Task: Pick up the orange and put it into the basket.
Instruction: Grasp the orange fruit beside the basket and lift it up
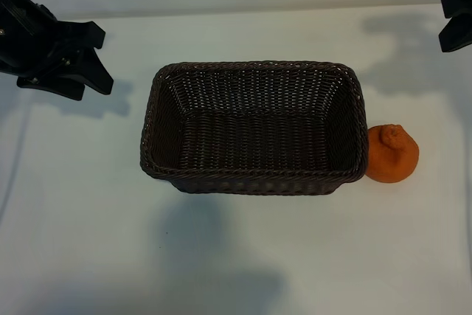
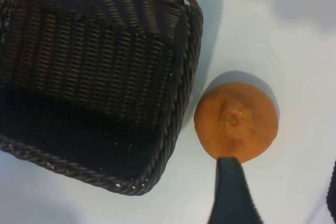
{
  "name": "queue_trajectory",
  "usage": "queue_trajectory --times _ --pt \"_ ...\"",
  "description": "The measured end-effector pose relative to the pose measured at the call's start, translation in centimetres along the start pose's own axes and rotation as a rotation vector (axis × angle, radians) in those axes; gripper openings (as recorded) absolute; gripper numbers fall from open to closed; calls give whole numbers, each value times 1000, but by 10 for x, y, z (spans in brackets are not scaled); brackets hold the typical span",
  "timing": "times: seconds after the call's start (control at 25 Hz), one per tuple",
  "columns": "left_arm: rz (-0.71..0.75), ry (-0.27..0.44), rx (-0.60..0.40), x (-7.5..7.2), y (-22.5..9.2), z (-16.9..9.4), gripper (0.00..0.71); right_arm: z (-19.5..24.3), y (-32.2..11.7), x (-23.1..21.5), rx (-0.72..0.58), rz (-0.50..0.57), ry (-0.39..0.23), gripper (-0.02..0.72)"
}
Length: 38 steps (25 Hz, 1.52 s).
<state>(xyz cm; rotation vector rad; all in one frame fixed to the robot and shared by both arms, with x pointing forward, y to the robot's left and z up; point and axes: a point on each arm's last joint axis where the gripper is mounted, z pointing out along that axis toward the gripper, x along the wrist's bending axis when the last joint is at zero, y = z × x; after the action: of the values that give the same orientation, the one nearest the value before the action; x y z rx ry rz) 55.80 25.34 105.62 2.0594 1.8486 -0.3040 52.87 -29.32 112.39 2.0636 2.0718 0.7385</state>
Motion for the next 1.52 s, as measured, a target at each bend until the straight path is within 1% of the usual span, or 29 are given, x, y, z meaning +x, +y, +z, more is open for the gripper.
queue_trajectory --times 0.16,0.4,0.48,0.64,0.72,0.88,1.2,1.52 --pt "16 -5 25 0 -2 0 487 0 0 0 0 0 0 433" --pt "22 -10 21 -2 -3 -1 487 0 0 0 0 0 0 433" --pt "41 -30 22 -6 -7 -1 487 0 0 0 0 0 0 433" --pt "122 -99 41 -26 -27 3 487 0 0 0 0 0 0 433" --pt "142 -116 46 -31 -36 5 487 0 0 0 0 0 0 433" --pt "146 -111 46 -31 -43 6 487 0 0 0 0 0 0 433" --pt "152 -107 23 -32 -43 3 487 0 0 0 0 0 0 433" --pt "152 -107 22 -32 -43 3 488 0 0 0 -4 0 -1 433"
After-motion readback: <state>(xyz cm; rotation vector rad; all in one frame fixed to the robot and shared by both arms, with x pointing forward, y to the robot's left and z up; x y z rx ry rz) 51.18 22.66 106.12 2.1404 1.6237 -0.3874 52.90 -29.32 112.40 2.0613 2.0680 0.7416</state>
